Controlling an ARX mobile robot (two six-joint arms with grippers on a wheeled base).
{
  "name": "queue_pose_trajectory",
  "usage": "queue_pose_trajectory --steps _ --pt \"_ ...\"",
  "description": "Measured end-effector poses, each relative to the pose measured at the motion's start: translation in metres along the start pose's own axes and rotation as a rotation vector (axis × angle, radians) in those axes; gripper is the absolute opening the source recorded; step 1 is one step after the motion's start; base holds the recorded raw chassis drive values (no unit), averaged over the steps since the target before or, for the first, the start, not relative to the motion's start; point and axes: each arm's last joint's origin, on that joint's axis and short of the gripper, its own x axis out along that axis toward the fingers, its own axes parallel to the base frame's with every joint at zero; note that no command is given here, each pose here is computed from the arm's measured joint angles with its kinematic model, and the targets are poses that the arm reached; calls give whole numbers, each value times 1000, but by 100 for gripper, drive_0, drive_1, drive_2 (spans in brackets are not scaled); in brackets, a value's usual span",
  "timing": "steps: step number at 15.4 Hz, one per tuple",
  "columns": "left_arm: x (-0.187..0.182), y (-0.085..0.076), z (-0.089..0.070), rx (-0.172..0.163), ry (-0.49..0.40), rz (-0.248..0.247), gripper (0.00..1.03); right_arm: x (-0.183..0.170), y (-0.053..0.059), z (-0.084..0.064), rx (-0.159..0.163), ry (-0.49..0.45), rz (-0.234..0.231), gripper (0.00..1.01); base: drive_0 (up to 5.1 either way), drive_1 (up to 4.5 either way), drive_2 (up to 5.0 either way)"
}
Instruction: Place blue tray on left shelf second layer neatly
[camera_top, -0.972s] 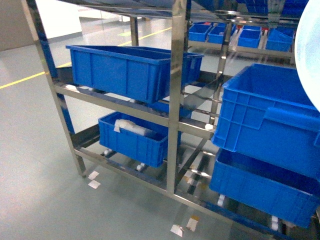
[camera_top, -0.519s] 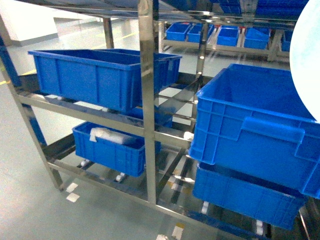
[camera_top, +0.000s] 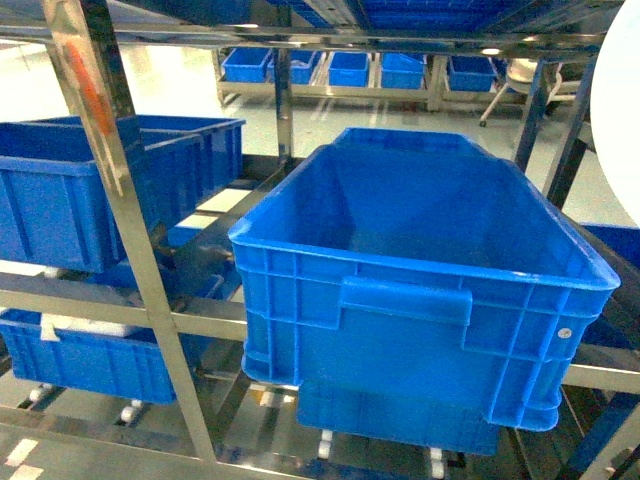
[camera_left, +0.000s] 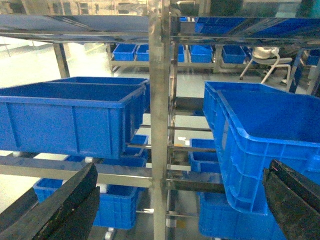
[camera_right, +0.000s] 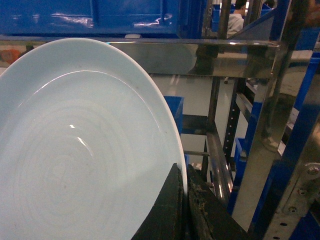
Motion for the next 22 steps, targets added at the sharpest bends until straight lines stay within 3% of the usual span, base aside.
queue_pose_trajectory --steps 15,16,18,21,22 --pt "0 0 0 0 0 2 98 0 2 2 -4 -26 12 2 0 0 0" --pt "0 0 0 0 0 2 98 2 2 0 14 2 20 2 0 0 0" --pt "0 0 0 0 0 2 98 11 6 -10 103 87 37 2 0 0 0" --pt "0 0 0 0 0 2 98 17 21 0 95 34 76 2 0 0 0" --pt "0 0 0 0 0 2 98 15 25 1 70 25 76 2 0 0 0"
